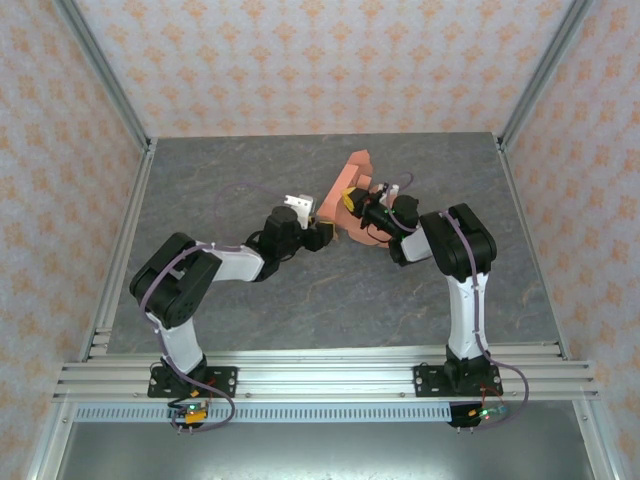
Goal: Fold the paper box
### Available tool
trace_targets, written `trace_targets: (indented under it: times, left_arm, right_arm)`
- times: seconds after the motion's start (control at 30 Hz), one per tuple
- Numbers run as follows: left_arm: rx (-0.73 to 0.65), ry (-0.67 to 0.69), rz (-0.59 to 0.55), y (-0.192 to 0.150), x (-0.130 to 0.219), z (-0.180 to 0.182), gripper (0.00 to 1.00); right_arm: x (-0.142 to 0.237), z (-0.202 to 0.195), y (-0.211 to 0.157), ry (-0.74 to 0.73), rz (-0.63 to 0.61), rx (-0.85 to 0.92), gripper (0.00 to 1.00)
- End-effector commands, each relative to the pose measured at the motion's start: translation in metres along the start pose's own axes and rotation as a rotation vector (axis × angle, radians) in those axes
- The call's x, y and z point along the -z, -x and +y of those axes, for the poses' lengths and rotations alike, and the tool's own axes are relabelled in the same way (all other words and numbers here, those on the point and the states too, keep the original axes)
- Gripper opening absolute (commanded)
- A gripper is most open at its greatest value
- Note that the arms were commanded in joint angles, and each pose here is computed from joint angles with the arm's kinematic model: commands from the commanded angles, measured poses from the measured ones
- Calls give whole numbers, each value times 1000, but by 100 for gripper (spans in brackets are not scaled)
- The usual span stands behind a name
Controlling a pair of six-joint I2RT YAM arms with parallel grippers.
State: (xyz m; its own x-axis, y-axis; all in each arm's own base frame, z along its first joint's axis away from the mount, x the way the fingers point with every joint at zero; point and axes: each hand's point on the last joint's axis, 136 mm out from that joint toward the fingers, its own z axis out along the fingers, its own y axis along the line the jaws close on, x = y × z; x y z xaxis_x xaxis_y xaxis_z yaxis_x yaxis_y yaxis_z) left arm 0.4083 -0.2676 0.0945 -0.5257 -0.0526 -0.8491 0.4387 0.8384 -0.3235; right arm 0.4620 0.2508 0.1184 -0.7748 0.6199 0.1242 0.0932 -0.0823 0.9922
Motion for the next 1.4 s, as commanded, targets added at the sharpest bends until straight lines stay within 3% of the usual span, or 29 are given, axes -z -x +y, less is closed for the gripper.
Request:
trace_targets:
  times: [0.0, 0.27, 0.43, 0.6, 0.9, 1.13, 1.37]
  left_arm:
    - [-50, -20, -30, 8, -9, -10, 61]
    - [-64, -40, -38, 5, -19, -17, 52]
    - [-90, -71, -65, 1, 3, -21, 63]
    - [-101, 5, -89, -11, 32, -4, 72]
    - [-131, 207, -86, -20, 32, 35, 70]
    - [-167, 60, -135, -9, 6, 5, 70]
    - [-161, 7, -150, -4, -7, -10, 62]
  right_arm:
    - [4, 11, -6, 35, 13, 52, 0]
    - [8, 13, -7, 34, 5, 55, 0]
    - [9, 16, -8, 37, 3, 53, 0]
    - [8, 21, -9, 49, 12, 42, 0]
    - [12, 29, -22, 54, 27, 33, 0]
    - [9, 26, -31, 50, 33, 26, 0]
    - [10, 24, -37, 44, 28, 28, 0]
